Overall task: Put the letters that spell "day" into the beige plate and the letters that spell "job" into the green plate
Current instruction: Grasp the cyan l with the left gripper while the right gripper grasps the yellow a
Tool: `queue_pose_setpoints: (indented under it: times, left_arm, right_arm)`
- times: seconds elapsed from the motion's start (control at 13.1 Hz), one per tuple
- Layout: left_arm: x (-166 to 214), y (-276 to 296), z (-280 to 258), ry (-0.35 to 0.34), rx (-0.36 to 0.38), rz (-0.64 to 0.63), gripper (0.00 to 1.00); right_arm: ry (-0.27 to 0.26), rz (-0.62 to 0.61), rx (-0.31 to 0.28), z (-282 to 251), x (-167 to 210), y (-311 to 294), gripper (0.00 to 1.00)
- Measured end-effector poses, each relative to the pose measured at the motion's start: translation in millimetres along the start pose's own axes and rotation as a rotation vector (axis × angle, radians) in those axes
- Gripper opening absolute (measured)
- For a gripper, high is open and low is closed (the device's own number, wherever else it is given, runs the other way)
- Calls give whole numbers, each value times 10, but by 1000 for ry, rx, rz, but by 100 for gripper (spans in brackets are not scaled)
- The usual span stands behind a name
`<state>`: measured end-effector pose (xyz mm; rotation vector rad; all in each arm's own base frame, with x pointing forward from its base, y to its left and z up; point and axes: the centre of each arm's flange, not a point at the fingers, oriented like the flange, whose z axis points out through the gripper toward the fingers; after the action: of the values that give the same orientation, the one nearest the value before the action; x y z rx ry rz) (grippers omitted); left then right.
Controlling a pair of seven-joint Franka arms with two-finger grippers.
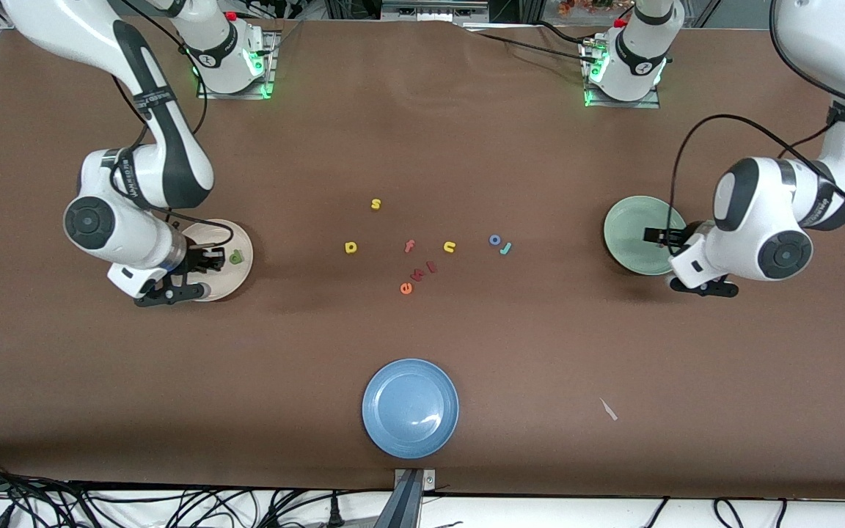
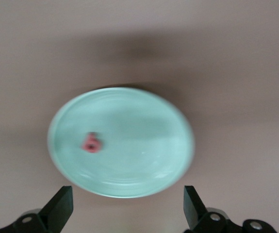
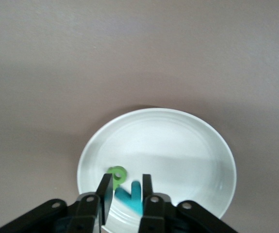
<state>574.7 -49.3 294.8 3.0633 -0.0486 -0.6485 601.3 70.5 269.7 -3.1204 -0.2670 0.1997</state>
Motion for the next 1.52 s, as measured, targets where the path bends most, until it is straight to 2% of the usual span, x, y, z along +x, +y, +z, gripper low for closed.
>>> queue_pose_setpoints:
  times: [0.23,0.46,0.68,0.76,0.84,0.99,1.14,1.52]
  left_arm:
    - [-61,915,-146,78,-56,-91,100]
    - [17,1731,107,178,-116,-200,100]
    - [123,2280,654,206,-167,-264,96]
    - [140,2374,798,201,-171,-266,89]
    - [155,2428,903,201,-166,-271,83]
    - [171,2490,1060,219,-123,-294,83]
    - [176,2537,1166,237,-90,-315,80]
    - [126,2664,1252,232,-86,-362,75]
  right_arm:
    - [-3,2,1,22,-12,-9,68]
    - [5,55,7,20,3,-124,98]
    - [54,145,25,67,48,-945,98]
    - [67,164,30,117,21,-1358,98]
    - [78,172,34,174,-29,-1728,98]
    - [88,172,37,272,-135,-2224,98]
    - [100,179,42,363,-198,-2476,98]
    - [158,167,71,838,-345,-2724,98]
